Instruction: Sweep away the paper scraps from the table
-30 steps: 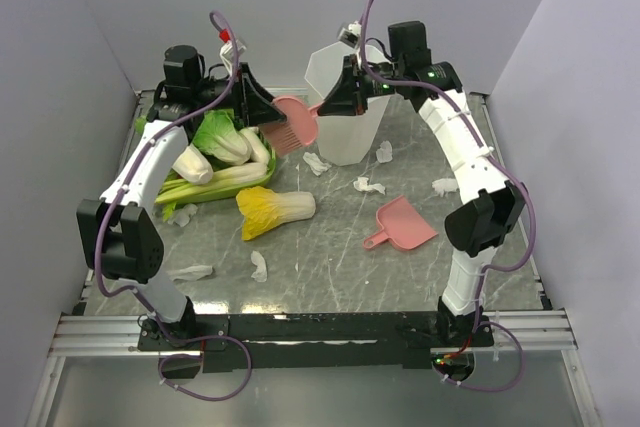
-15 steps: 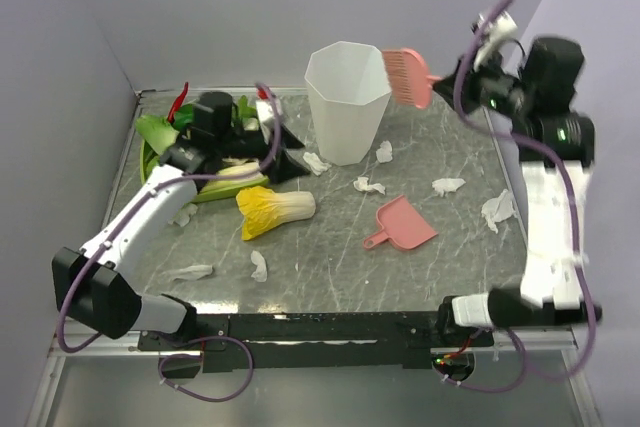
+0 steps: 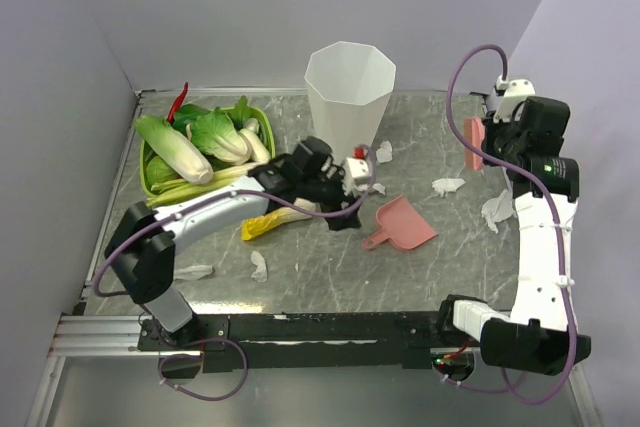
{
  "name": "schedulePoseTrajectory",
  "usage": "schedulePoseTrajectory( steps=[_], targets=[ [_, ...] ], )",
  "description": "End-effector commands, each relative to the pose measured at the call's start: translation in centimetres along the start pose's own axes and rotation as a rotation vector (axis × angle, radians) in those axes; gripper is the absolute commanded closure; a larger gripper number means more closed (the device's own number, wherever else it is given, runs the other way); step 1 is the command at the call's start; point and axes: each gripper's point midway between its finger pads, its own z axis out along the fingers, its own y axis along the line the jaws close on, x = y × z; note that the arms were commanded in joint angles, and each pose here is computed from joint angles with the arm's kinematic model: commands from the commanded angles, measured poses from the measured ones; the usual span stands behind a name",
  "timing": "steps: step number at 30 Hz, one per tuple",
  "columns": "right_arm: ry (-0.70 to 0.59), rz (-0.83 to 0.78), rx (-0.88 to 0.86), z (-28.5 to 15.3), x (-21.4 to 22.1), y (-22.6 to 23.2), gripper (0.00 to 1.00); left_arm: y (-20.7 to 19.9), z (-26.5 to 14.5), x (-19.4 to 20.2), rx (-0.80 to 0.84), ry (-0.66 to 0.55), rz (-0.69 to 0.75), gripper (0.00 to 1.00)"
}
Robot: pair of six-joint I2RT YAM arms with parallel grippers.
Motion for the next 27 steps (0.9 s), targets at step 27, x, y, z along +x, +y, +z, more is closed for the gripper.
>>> schedulePoseTrajectory(
  steps=[27],
  targets=[
    [0.017,0.152,0.102,-0.9,5.7,-0.7,1.0,0.3,14.0,6.7,-0.276,0.2,-0.138,0.34]
  ],
)
